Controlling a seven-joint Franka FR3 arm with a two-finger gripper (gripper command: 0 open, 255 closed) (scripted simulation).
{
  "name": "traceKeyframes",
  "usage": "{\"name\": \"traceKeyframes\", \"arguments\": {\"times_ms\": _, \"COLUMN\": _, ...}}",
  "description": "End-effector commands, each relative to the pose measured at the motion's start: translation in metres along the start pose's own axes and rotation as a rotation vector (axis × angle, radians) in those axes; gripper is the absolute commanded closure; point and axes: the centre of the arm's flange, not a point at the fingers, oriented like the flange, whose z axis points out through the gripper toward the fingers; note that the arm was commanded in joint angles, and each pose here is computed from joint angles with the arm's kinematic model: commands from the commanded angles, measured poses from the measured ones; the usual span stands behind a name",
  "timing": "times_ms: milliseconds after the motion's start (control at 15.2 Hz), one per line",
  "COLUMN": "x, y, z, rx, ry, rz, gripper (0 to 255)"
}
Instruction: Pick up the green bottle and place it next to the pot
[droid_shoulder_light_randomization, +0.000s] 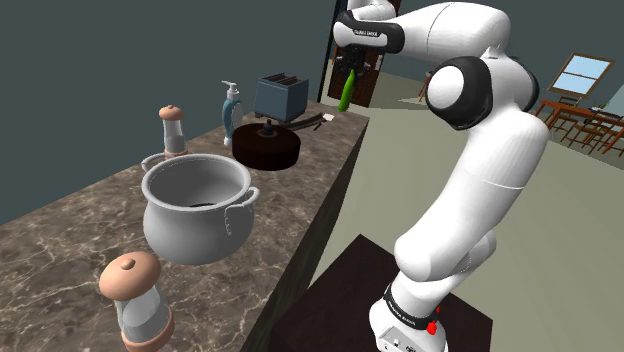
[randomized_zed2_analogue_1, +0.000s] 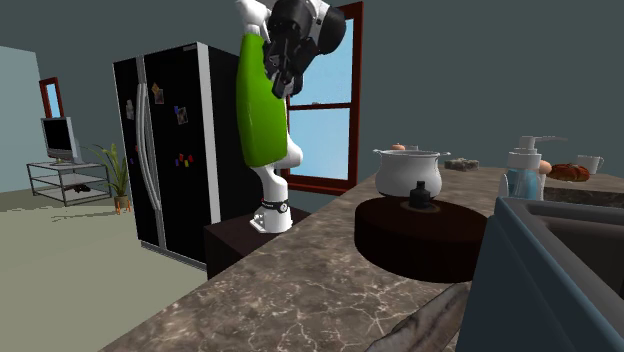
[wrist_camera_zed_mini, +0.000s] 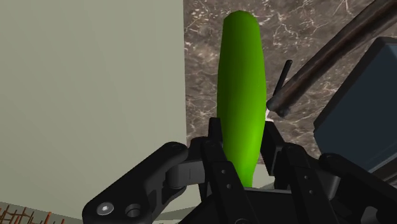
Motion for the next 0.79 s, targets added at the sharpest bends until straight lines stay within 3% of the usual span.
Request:
{"name": "traceKeyframes", "arguments": {"times_ms": 0, "x": 0.004, "y": 0.0, "z": -0.01, "rx": 0.0, "ry": 0.0, "rz": 0.0, "gripper": 255}}
{"name": "traceKeyframes", "arguments": {"times_ms": 726, "x": 0.033, "y": -0.001, "z": -0.06, "rx": 0.0, "ry": 0.0, "rz": 0.0, "gripper": 255}}
